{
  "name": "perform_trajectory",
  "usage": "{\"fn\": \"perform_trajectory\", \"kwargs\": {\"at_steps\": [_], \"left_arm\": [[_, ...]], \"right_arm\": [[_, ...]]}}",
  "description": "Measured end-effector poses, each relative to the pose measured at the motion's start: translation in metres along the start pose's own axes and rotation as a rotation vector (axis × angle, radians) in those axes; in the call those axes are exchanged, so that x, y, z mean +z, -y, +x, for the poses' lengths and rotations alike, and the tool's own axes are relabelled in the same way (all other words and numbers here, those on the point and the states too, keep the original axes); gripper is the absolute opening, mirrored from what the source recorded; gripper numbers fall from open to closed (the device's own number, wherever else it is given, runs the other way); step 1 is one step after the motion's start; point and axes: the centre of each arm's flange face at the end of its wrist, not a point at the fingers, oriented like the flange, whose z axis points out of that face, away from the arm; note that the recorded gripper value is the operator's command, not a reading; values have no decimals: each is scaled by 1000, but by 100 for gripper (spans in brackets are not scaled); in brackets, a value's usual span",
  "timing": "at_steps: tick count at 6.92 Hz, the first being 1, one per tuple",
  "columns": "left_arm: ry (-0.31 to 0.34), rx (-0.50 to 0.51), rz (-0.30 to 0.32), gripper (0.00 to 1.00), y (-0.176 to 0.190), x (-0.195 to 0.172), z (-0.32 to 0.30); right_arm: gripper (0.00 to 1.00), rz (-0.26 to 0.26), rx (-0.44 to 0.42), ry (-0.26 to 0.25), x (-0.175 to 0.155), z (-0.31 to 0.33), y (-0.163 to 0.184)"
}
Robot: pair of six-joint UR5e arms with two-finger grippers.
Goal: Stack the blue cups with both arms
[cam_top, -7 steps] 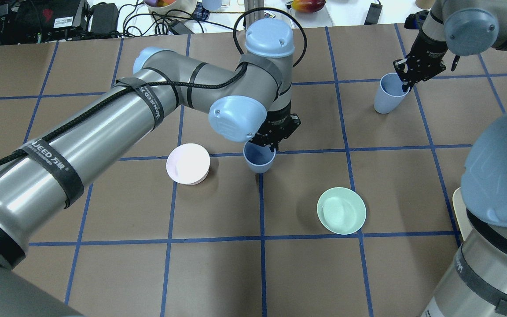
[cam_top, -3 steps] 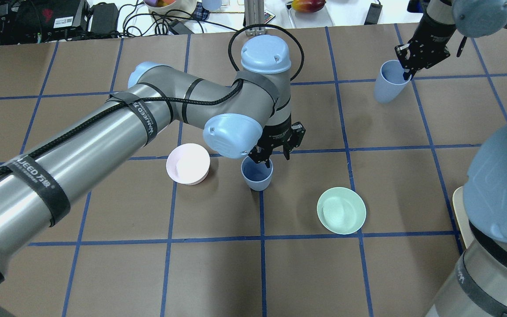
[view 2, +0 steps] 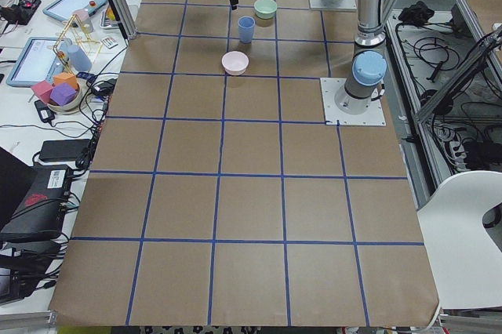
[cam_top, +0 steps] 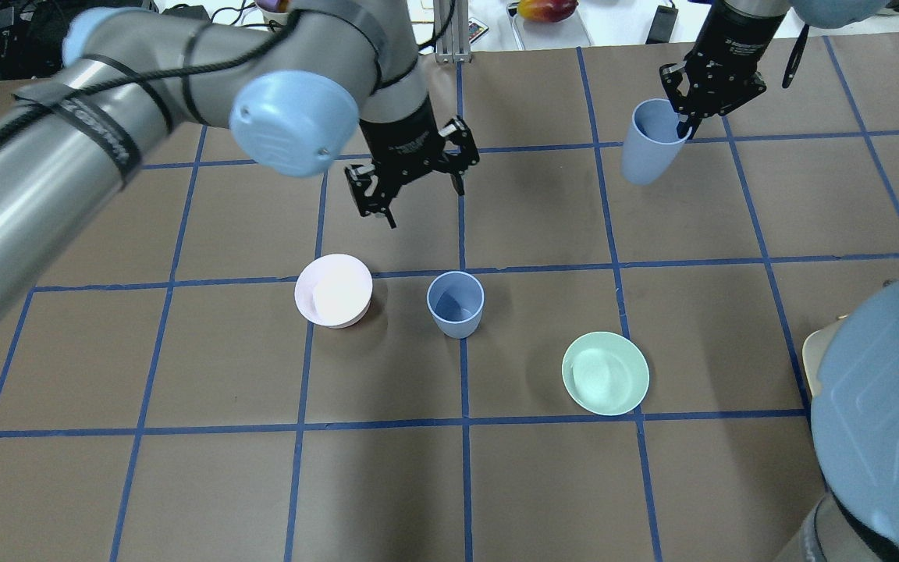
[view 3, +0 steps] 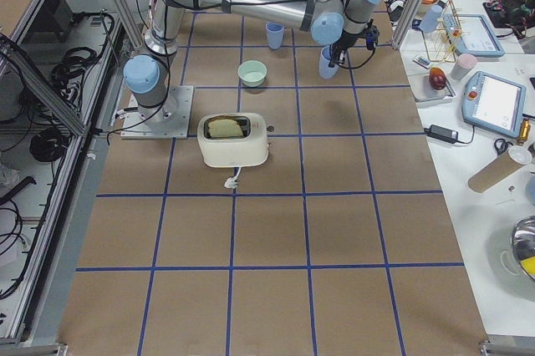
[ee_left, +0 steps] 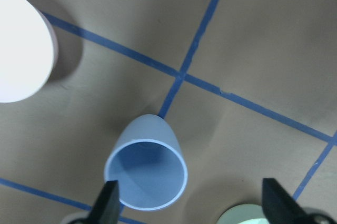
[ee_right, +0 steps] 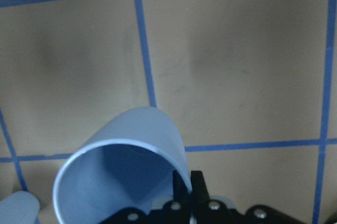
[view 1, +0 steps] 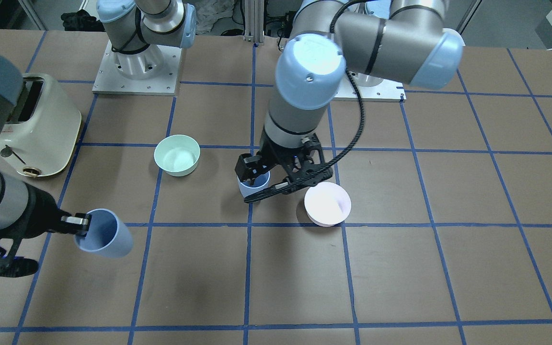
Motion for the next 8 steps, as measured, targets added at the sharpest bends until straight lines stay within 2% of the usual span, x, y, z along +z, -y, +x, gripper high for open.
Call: {"fn": "perform_trajectory", "kwargs": {"at_steps": [2,3,4,6,7,8], "left_arm": [[-4,142,54,100,-9,-85,-61],[1,163,83,100,-27,-106,-81],[34,175,120,100,-41,-102,-98],[47,233,293,100,-42,-72,-119],[54,287,319,100,-43,-69,-124],[77,325,277,100,-44,-74,-127]], "right_arm": [[0,-84,67,32,7,-79,-37],[0,-105,89,20,14,-124,-56],[0,-119,101,2,22,-165,-77],[0,-134,123,-32,33,-217,-110],[0,-149,128,-46,35,-228,-123],[0,-171,132,-60,41,-231,-131]]}}
